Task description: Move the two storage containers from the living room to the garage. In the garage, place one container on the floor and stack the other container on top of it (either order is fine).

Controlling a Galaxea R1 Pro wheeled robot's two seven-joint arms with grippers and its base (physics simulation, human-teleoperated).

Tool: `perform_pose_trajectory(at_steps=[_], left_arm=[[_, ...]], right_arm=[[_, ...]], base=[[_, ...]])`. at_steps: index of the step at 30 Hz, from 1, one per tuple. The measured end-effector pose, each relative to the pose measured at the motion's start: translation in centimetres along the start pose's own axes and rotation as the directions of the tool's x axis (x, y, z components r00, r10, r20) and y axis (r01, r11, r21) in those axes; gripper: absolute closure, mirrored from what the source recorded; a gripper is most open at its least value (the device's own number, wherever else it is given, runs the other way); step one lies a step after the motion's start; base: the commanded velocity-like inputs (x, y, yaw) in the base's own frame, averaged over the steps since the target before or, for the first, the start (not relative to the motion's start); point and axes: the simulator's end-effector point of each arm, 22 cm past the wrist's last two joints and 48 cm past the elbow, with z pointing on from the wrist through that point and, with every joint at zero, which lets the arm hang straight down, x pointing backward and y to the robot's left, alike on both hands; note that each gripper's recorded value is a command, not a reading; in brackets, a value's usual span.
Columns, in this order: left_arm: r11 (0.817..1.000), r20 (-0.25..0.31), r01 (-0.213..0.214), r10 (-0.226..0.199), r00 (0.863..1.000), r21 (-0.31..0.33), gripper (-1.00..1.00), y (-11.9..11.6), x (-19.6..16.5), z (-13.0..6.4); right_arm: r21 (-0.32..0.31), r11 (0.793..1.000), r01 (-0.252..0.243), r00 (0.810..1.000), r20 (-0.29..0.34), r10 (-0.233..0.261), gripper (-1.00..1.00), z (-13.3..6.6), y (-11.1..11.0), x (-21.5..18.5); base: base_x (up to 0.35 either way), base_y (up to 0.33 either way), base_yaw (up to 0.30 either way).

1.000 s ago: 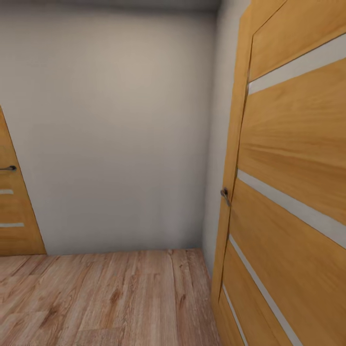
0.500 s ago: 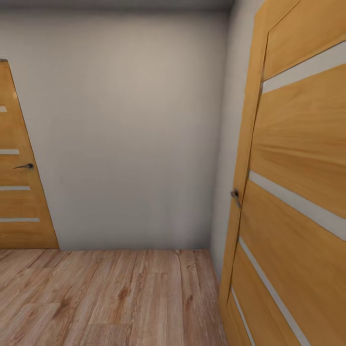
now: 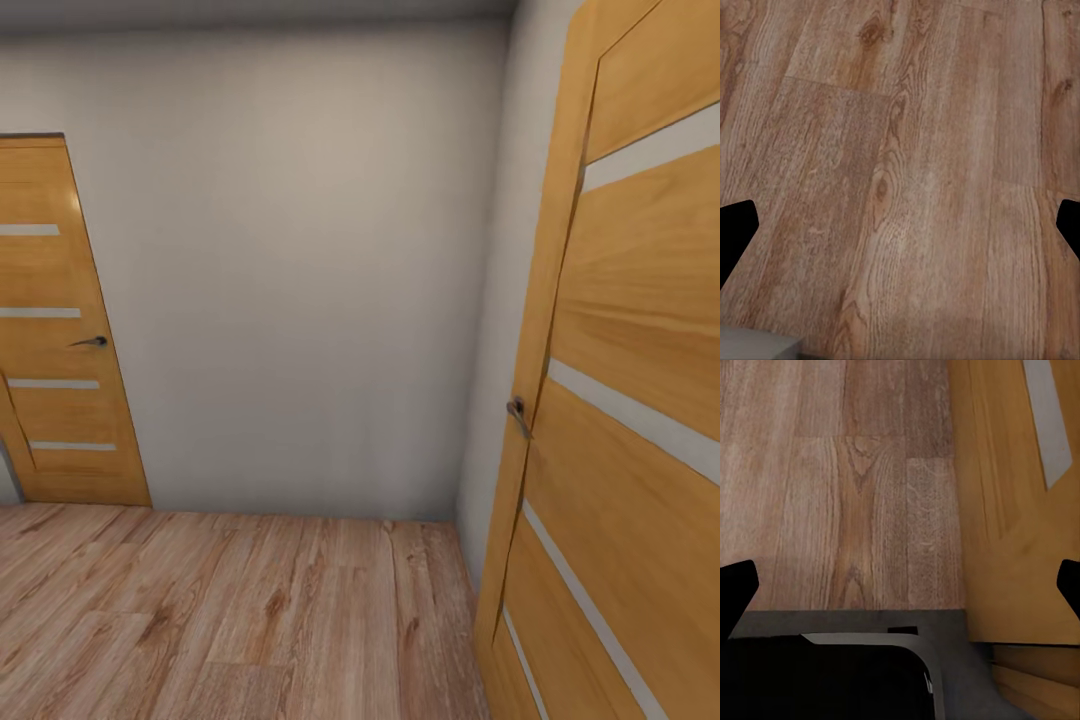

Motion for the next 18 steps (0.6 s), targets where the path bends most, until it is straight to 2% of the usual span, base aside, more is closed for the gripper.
perform_pose_trajectory(at_steps=[14, 18], left_arm=[[1.0, 0.0, -0.003, 0.003, 1.0, 0.001, -1.0, -0.02, 0.01, 0.0], [1.0, 0.0, -0.003, 0.003, 1.0, 0.002, -1.0, -0.04, 0.0, 0.01]], right_arm=[[0.0, 1.0, 0.0, 1.0, 0.0, 0.0, -1.0, -0.01, 0.03, 0.02], [0.0, 1.0, 0.0, 1.0, 0.0, 0.0, -1.0, -0.01, 0.02, 0.02]], base=[[0.0, 0.0, 0.002], [0.0, 0.0, 0.105]])
